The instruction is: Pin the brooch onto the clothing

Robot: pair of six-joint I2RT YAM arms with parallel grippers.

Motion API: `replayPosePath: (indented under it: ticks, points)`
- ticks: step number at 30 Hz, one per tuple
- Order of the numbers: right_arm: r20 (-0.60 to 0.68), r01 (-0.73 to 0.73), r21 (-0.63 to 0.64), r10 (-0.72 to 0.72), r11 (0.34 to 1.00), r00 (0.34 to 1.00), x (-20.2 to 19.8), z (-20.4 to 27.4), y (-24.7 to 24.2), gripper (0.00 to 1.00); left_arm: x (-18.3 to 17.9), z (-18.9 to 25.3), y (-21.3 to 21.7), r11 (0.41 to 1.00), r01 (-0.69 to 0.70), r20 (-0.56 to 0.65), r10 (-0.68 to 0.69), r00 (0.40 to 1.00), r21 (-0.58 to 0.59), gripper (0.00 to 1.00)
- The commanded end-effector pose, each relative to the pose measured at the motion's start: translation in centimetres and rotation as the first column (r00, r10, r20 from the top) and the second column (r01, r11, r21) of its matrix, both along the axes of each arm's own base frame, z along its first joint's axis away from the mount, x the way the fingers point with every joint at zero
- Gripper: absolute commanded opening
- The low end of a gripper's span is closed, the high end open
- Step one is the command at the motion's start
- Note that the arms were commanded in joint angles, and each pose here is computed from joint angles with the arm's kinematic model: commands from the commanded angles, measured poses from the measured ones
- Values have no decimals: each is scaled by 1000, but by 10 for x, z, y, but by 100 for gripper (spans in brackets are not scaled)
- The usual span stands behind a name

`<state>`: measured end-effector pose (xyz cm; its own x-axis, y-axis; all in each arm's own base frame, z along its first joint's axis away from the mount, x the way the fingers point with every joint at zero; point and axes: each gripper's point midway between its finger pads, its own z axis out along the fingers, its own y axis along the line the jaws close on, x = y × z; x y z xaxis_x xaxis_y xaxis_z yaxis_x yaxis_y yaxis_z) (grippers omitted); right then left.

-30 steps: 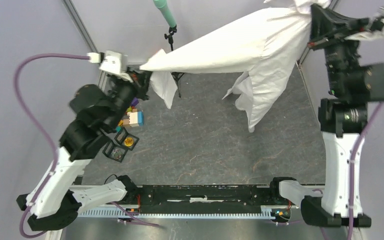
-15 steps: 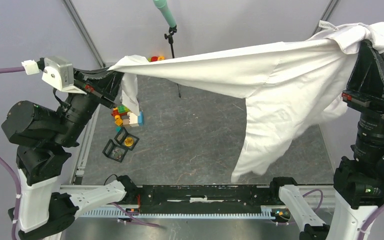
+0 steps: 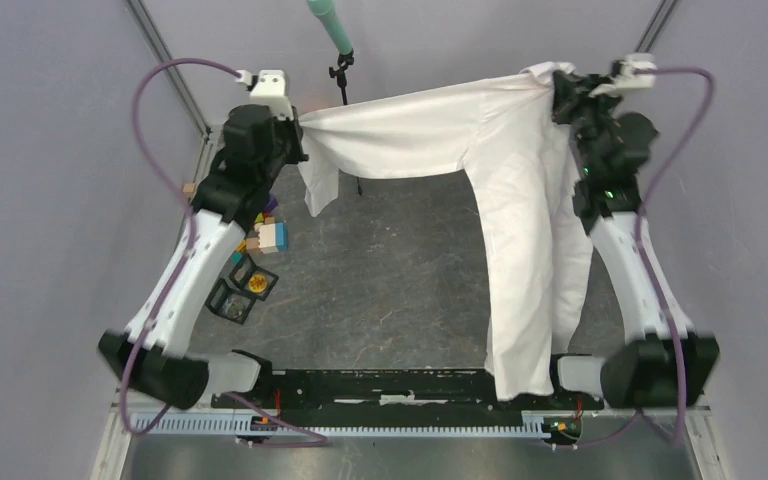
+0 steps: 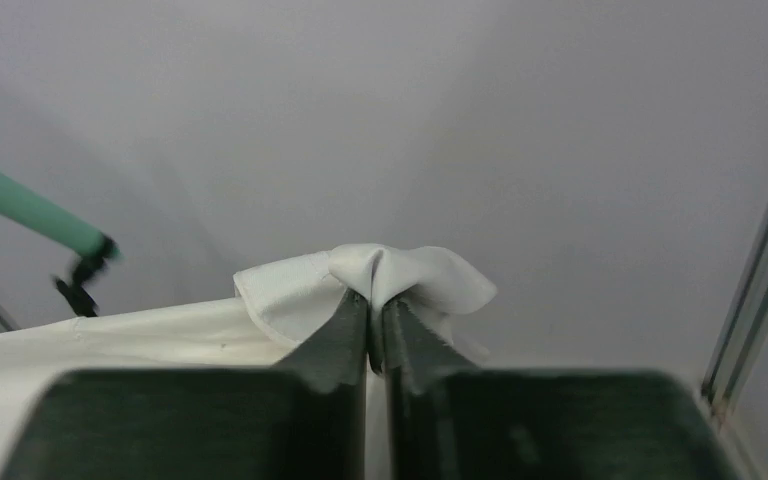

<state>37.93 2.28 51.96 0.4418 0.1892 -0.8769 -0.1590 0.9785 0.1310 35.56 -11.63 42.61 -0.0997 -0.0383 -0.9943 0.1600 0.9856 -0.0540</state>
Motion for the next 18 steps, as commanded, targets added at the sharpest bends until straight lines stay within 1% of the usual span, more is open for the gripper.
replayPosePath:
  ticks: [1, 2, 3, 4, 5, 6, 7, 8, 9, 12, 14, 16, 18]
  points:
    - [-330, 51, -20, -55, 998, 942, 118, -156, -12, 21, 77, -120, 20, 992, -98, -291, 70, 954, -84, 2]
    - [-421, 16, -40, -31, 999, 906, 140, -191, -7, 38, 91, -142, 23, 990, -119, -339, 88, 937, -70, 3]
    - [-506, -34, -43, 8, 999, 863, 158, -226, 1, 50, 101, -154, 25, 989, -130, -368, 96, 925, -67, 15]
    - [-574, -71, -39, 36, 997, 818, 169, -247, 7, 59, 112, -166, 25, 989, -138, -394, 102, 913, -62, 32]
    - [-622, -111, -30, 68, 993, 780, 176, -267, 13, 70, 119, -173, 23, 989, -136, -408, 101, 908, -58, 59]
    - [-648, -141, -22, 93, 990, 756, 177, -281, 18, 79, 125, -178, 19, 991, -122, -419, 87, 904, -59, 71]
    - [-662, -156, -16, 107, 988, 741, 174, -292, 21, 88, 130, -181, 14, 993, -103, -427, 66, 902, -65, 77]
    - [-668, -155, -17, 105, 988, 737, 170, -298, 20, 94, 132, -179, 9, 994, -80, -424, 39, 905, -80, 83]
    - [-680, -151, -21, 97, 988, 727, 164, -305, 19, 98, 134, -178, 4, 993, -61, -420, 14, 907, -98, 86]
    - [-707, -135, -19, 82, 991, 702, 142, -314, 16, 98, 129, -174, -8, 990, -9, -408, -51, 912, -143, 89]
    - [-733, -127, 0, 87, 992, 675, 124, -321, 17, 98, 122, -177, -12, 986, 12, -414, -82, 907, -169, 91]
    - [-756, -138, -3, 88, 990, 649, 102, -327, 29, 98, 111, -180, -17, 978, 25, -424, -112, 899, -206, 92]
    - [-778, -135, -31, 61, 990, 625, 78, -333, 34, 98, 95, -180, -25, 959, 39, -431, -162, 888, -279, 93]
